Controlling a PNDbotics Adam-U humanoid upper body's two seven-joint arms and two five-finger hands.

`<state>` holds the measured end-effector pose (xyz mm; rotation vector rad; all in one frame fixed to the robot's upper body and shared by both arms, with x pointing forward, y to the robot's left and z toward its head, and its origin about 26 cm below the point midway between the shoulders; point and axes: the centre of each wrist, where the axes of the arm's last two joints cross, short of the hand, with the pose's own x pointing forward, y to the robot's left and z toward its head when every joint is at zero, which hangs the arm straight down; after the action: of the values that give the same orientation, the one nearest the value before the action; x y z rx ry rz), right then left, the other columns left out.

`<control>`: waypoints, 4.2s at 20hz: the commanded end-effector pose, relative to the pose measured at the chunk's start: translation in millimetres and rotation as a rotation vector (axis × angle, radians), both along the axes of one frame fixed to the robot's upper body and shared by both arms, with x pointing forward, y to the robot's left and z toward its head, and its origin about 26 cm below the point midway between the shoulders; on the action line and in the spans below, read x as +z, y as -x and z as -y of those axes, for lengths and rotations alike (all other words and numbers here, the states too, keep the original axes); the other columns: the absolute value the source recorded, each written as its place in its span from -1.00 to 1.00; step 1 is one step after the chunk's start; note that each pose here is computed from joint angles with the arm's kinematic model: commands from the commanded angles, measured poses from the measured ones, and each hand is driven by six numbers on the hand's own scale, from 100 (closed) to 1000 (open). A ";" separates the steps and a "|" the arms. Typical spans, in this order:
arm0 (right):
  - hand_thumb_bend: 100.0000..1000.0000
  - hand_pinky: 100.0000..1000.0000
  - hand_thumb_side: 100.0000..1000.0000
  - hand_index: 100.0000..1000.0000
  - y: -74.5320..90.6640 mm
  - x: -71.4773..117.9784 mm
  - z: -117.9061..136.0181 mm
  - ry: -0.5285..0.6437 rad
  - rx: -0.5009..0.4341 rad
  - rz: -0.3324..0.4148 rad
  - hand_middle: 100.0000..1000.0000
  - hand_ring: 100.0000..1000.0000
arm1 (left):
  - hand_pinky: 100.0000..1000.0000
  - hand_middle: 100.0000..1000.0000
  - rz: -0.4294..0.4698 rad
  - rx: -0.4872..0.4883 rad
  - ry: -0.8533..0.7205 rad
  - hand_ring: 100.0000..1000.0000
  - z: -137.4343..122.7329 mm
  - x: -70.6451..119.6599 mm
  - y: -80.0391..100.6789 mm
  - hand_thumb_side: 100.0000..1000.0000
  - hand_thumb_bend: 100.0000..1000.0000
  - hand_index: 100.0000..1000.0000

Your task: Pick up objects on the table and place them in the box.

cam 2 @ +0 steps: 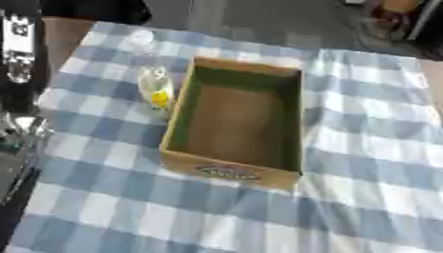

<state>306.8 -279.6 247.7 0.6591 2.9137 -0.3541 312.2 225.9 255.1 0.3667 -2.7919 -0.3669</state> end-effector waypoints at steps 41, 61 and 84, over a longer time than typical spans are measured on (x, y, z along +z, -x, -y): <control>-1.00 -0.87 0.82 -0.40 6.2 2.5 10.7 -0.004 0.055 0.050 -0.67 -0.55 | 0.79 0.70 -0.537 0.221 -0.856 0.62 -95.2 33.3 -68.5 0.22 0.99 0.92; -1.00 -0.88 0.82 -0.39 5.9 1.9 9.2 0.005 0.065 0.038 -0.68 -0.56 | 0.68 0.70 -0.658 0.121 -0.767 0.58 -114.8 26.3 -91.6 0.26 0.80 0.96; -1.00 -0.88 0.81 -0.40 5.0 3.2 6.2 0.001 0.087 0.040 -0.68 -0.56 | 0.69 0.73 -0.779 0.135 -0.884 0.61 -125.6 19.6 -123.2 0.29 0.78 0.96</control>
<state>304.4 -286.6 241.1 0.6004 2.9547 -0.3821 436.0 349.3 258.7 0.4229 -1.6932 -1.3564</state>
